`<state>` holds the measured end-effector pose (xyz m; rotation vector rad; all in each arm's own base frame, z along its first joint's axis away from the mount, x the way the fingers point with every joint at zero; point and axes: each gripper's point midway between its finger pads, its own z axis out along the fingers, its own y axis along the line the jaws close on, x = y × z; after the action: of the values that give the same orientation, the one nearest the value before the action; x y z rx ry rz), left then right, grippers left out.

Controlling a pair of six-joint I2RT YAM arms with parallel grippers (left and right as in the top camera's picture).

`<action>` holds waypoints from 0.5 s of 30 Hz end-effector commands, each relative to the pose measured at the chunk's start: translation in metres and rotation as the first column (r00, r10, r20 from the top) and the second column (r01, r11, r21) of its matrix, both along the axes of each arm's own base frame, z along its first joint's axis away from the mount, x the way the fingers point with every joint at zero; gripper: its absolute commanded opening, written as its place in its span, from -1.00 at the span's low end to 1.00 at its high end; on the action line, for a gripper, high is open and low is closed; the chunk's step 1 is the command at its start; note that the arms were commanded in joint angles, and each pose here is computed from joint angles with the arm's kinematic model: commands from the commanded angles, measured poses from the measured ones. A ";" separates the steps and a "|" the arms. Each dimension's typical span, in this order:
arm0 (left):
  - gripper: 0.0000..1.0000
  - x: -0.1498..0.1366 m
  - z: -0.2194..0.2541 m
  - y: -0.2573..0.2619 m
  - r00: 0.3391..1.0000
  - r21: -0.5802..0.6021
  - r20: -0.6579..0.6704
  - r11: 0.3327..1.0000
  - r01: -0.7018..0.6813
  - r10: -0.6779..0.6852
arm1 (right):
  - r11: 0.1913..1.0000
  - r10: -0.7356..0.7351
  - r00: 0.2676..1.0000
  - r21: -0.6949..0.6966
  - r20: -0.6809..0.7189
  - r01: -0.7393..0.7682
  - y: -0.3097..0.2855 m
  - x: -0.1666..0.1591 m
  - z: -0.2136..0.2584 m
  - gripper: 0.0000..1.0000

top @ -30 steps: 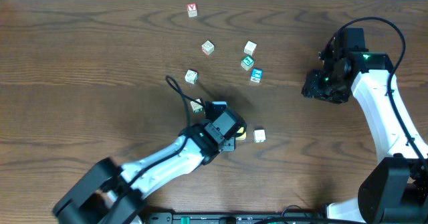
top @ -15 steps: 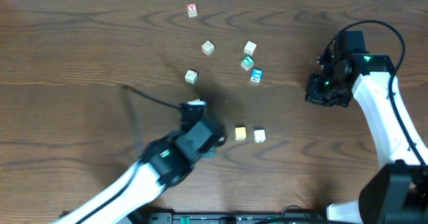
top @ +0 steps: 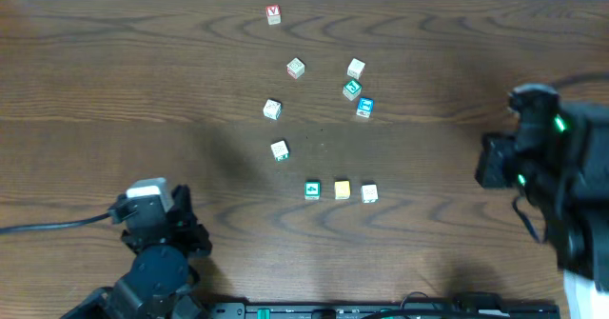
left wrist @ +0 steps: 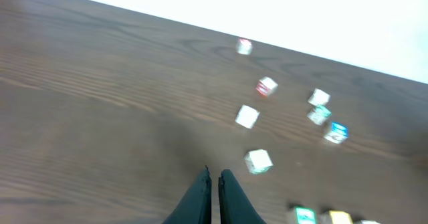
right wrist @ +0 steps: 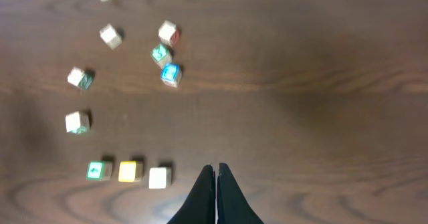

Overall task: Lift 3 blocks
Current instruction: 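Release the green block and retract the left gripper, then push the three-block row together from both sides with closed grippers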

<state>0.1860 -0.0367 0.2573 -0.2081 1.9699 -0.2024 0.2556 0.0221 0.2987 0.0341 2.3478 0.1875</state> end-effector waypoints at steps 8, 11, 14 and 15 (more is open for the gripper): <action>-0.86 0.024 -0.060 -0.014 0.987 0.072 -0.159 0.997 0.003 0.009 | 0.958 0.107 0.959 0.286 -0.262 -0.029 0.030 -0.006 -0.132 -0.98; -0.86 0.037 -0.090 -0.030 0.969 0.043 -0.246 0.998 0.036 -0.025 | 0.923 0.125 0.950 0.384 -0.286 -0.006 0.043 0.003 -0.149 -0.98; -0.86 0.050 -0.118 -0.047 0.939 -0.013 -0.335 0.997 0.082 -0.082 | 0.917 0.151 0.934 0.398 -0.324 -0.011 0.049 0.005 -0.171 -0.98; -0.86 0.053 -0.126 -0.052 0.928 -0.026 -0.358 0.995 0.100 -0.103 | 0.917 0.158 0.926 0.400 -0.343 -0.008 0.051 0.004 -0.179 -0.98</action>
<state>0.2383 -0.0666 0.1643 -0.2376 2.2052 -0.1478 0.2666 0.0546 0.1324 0.1590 2.6109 0.6086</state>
